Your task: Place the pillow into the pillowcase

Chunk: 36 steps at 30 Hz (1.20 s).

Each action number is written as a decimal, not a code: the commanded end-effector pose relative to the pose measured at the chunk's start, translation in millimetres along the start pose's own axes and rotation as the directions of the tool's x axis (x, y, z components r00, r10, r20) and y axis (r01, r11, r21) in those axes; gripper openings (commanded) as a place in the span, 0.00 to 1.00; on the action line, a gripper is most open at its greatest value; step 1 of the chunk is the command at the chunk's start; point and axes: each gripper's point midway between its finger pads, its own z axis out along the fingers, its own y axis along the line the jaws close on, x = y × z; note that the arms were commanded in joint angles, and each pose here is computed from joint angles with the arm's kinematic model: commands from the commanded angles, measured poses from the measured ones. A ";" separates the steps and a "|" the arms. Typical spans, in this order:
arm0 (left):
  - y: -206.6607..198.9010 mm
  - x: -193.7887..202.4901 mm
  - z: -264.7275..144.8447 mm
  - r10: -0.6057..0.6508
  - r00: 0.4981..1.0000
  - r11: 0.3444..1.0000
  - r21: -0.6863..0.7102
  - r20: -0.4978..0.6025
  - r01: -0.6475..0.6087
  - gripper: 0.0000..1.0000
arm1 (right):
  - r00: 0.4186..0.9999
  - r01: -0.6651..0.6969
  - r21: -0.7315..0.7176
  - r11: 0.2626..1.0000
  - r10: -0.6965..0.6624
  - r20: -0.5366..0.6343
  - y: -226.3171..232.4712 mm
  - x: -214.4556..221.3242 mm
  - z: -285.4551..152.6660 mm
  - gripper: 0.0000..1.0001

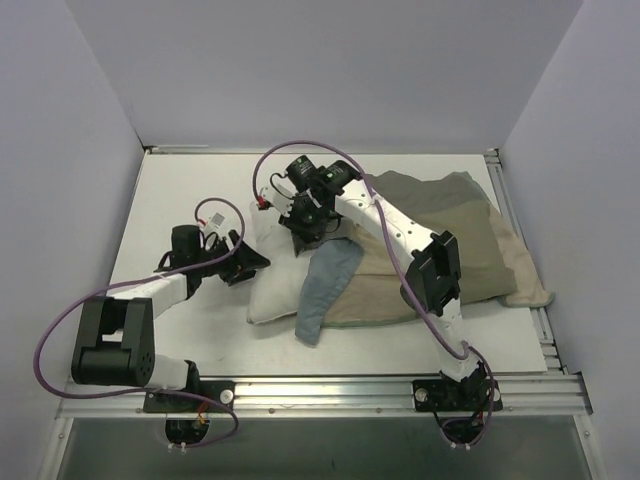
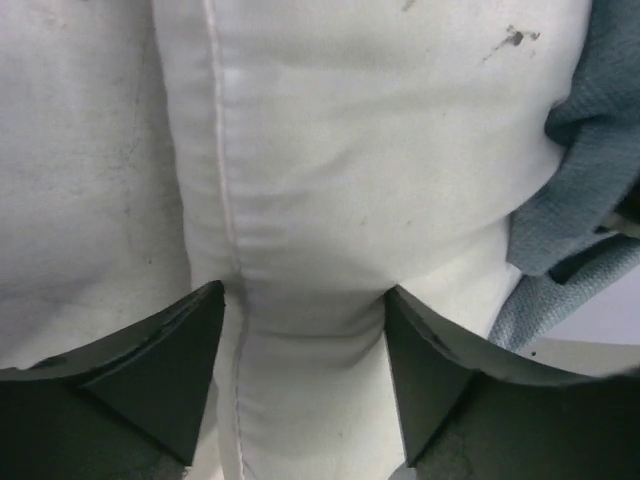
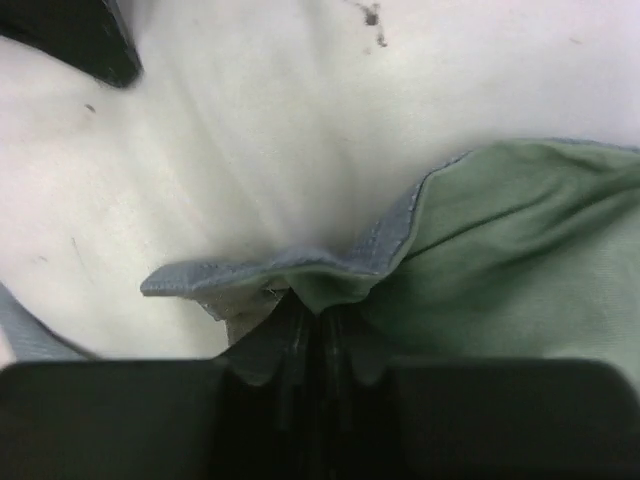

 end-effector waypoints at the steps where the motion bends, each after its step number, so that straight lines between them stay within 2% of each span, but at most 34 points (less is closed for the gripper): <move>1: -17.6 -10.7 13.0 0.109 0.994 0.992 0.063 0.001 -0.109 0.69 | 0.993 -0.037 -0.013 0.999 0.038 0.115 7.6 -31.2 -44.0 0.01; 2: -18.8 -3.5 19.0 0.115 0.993 0.991 0.071 -0.032 -0.113 0.39 | 0.987 -0.060 -0.021 0.998 0.063 0.150 8.4 -40.4 -50.7 0.00; 3: -22.6 4.6 22.3 0.133 0.989 0.988 0.085 -0.058 -0.128 0.27 | 0.958 -0.092 -0.058 0.994 0.104 0.266 10.0 -68.8 -73.7 0.00; 4: -31.6 23.2 28.7 0.161 0.981 0.983 0.108 -0.106 -0.149 0.20 | 0.934 -0.127 -0.088 0.988 0.149 0.326 10.8 -83.2 -85.4 0.00; 5: -37.0 36.8 28.9 0.147 0.981 0.984 0.122 -0.126 -0.132 0.03 | 0.869 -0.195 -0.115 0.974 0.226 0.440 5.2 -112.0 -106.2 0.00; 6: -52.2 39.7 31.9 0.181 0.979 0.970 0.180 -0.098 -0.162 0.00 | 0.811 -0.219 -0.205 0.954 0.295 0.506 8.6 -129.0 -119.0 0.00; 7: -69.4 55.5 35.1 0.202 0.974 0.958 0.229 -0.103 -0.175 0.00 | 0.758 -0.254 -0.256 0.933 0.356 0.547 6.7 -142.9 -124.8 0.00; 8: -72.8 66.4 35.7 0.130 0.985 0.966 0.239 -0.114 -0.100 0.00 | 0.640 -0.223 -0.271 0.937 0.350 0.684 -6.7 -178.7 -149.7 0.00; 9: -90.8 64.7 37.1 0.154 0.985 0.946 0.300 -0.072 -0.126 0.00 | 0.554 -0.337 -0.435 0.835 0.550 0.625 -3.7 -186.1 -139.8 0.00; 11: -100.6 65.5 40.8 0.109 0.992 0.944 0.319 -0.058 -0.085 0.00 | 0.404 -0.345 -0.512 0.786 0.617 0.675 -22.3 -217.8 -142.4 0.00; 12: -99.9 62.6 40.4 0.094 0.995 0.945 0.319 -0.042 -0.076 0.00 | 0.346 -0.398 -0.576 0.714 0.699 0.626 -27.1 -222.7 -137.1 0.00; 13: -99.5 57.3 38.5 0.081 0.996 0.946 0.316 -0.025 -0.069 0.00 | 0.293 -0.437 -0.583 0.685 0.721 0.628 -41.3 -225.8 -139.8 0.00; 14: -96.7 49.9 33.8 0.056 0.998 0.948 0.316 -0.027 -0.044 0.03 | 0.271 -0.470 -0.603 0.645 0.755 0.597 -51.3 -222.6 -127.5 0.01; 15: -96.5 47.8 29.7 0.050 0.998 0.946 0.322 -0.033 -0.037 0.32 | 0.246 -0.505 -0.593 0.627 0.763 0.597 -68.1 -212.3 -129.1 0.17; 16: -101.1 41.4 20.7 0.065 0.998 0.940 0.336 -0.012 -0.058 0.45 | 0.267 -0.533 -0.565 0.629 0.760 0.593 -72.4 -199.8 -124.7 0.52; 18: -86.2 32.9 7.6 0.037 0.999 0.959 0.283 -0.007 -0.033 0.51 | 0.281 -0.557 -0.540 0.631 0.755 0.593 -76.5 -172.7 -151.2 0.84; 19: -91.0 28.7 -3.9 0.084 0.996 0.952 0.292 0.032 -0.090 0.52 | 0.302 -0.589 -0.487 0.646 0.734 0.608 -92.3 -145.4 -151.3 0.96; 20: -83.5 29.8 -9.1 0.074 0.997 0.961 0.264 0.025 -0.078 0.53 | 0.345 -0.625 -0.424 0.656 0.719 0.604 -83.4 -124.6 -168.1 0.97; 21: -75.7 22.1 -14.8 0.068 0.996 0.968 0.237 0.058 -0.080 0.59 | 0.387 -0.644 -0.362 0.674 0.695 0.605 -80.7 -108.3 -173.4 0.98; 22: -72.9 22.5 -19.3 0.095 0.992 0.969 0.220 0.078 -0.110 0.60 | 0.482 -0.665 -0.268 0.697 0.675 0.559 -74.5 -74.7 -160.2 0.99; 23: -64.1 26.6 -18.8 0.082 0.994 0.978 0.187 0.067 -0.093 0.63 | 0.515 -0.676 -0.186 0.713 0.638 0.572 -66.4 -58.5 -175.7 0.99; 24: -58.8 29.5 -15.9 0.079 0.994 0.982 0.166 0.071 -0.090 0.66 | 0.555 -0.679 -0.140 0.721 0.629 0.545 -57.0 -43.9 -172.2 0.99; 25: -50.3 36.5 -10.3 0.071 0.996 0.986 0.144 0.048 -0.077 0.71 | 0.632 -0.662 -0.091 0.744 0.620 0.466 -37.6 -17.0 -162.2 0.99; 26: -47.6 39.0 -6.0 0.067 0.997 0.988 0.136 0.038 -0.072 0.72 | 0.669 -0.663 -0.035 0.747 0.614 0.419 -28.8 -5.5 -153.1 1.00; 28: -41.3 45.9 6.7 0.050 0.999 0.991 0.122 0.005 -0.050 0.72 | 0.706 -0.659 -0.032 0.751 0.634 0.315 -8.2 13.0 -136.7 1.00; 29: -47.5 39.5 10.7 0.067 0.997 0.988 0.141 0.023 -0.070 0.72 | 0.721 -0.657 -0.027 0.754 0.638 0.271 -1.5 17.2 -122.4 1.00; 31: -45.1 38.4 21.6 0.070 0.997 0.988 0.135 0.009 -0.071 0.72 | 0.720 -0.666 -0.064 0.743 0.663 0.206 5.7 19.9 -98.8 0.96; 33: -54.2 28.3 29.5 0.092 0.995 0.982 0.163 0.026 -0.095 0.72 | 0.727 -0.662 -0.090 0.744 0.666 0.165 12.1 20.0 -82.5 0.86; 34: -50.2 27.8 36.9 0.070 0.997 0.985 0.157 0.012 -0.071 0.71 | 0.727 -0.668 -0.099 0.738 0.675 0.129 12.9 22.7 -67.6 0.73; 35: -56.6 24.7 41.8 0.078 0.997 0.980 0.181 0.021 -0.081 0.68 | 0.721 -0.676 -0.109 0.729 0.684 0.110 14.7 23.8 -60.2 0.68; 36: -56.3 22.2 49.5 0.040 0.999 0.982 0.187 0.010 -0.041 0.67 | 0.708 -0.687 -0.133 0.714 0.700 0.097 16.1 20.5 -55.1 0.57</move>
